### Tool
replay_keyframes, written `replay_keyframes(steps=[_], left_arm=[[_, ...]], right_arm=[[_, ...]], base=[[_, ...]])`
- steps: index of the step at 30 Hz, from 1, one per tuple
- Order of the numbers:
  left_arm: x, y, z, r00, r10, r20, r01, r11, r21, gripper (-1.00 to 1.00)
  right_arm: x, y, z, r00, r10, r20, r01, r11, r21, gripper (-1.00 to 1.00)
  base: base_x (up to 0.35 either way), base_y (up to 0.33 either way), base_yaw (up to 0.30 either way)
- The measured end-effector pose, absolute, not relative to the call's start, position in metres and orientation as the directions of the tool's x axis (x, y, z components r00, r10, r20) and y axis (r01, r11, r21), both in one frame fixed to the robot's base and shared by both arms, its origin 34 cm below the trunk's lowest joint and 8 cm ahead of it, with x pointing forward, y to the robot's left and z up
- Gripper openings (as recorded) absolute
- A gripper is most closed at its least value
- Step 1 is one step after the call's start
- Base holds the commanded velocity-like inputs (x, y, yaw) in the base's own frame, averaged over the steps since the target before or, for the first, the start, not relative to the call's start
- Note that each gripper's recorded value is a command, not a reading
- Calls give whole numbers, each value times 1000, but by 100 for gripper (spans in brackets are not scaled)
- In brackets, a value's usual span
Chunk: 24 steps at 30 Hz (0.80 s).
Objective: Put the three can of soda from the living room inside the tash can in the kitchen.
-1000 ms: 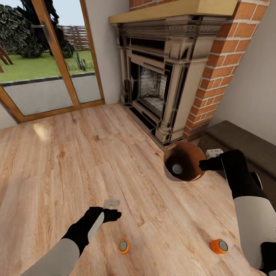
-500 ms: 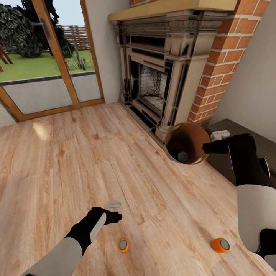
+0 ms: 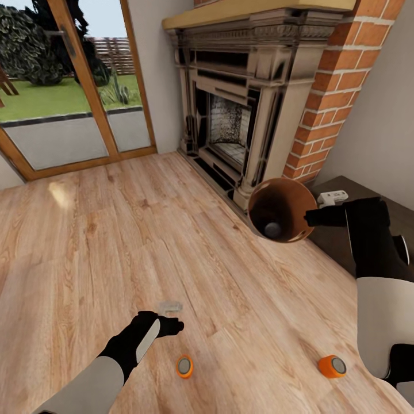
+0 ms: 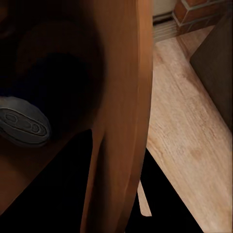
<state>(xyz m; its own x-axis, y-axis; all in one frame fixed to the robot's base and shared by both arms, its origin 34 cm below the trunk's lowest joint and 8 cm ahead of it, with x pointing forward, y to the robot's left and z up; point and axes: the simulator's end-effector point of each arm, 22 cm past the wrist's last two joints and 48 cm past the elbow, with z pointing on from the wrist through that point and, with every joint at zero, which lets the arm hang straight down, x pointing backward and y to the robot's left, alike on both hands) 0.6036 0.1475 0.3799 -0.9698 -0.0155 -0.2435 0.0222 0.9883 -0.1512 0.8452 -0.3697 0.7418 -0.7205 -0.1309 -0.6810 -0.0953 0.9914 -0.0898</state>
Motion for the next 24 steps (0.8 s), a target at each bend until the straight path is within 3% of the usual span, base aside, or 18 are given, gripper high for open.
replay_keyframes(steps=[24], left_arm=[[570, 133, 317, -983, -6, -184, 25, 986, -164, 100]], right_arm=[[838, -362, 704, -693, -138, -707, -103, 990, -93, -100]], base=[[0, 0, 0]])
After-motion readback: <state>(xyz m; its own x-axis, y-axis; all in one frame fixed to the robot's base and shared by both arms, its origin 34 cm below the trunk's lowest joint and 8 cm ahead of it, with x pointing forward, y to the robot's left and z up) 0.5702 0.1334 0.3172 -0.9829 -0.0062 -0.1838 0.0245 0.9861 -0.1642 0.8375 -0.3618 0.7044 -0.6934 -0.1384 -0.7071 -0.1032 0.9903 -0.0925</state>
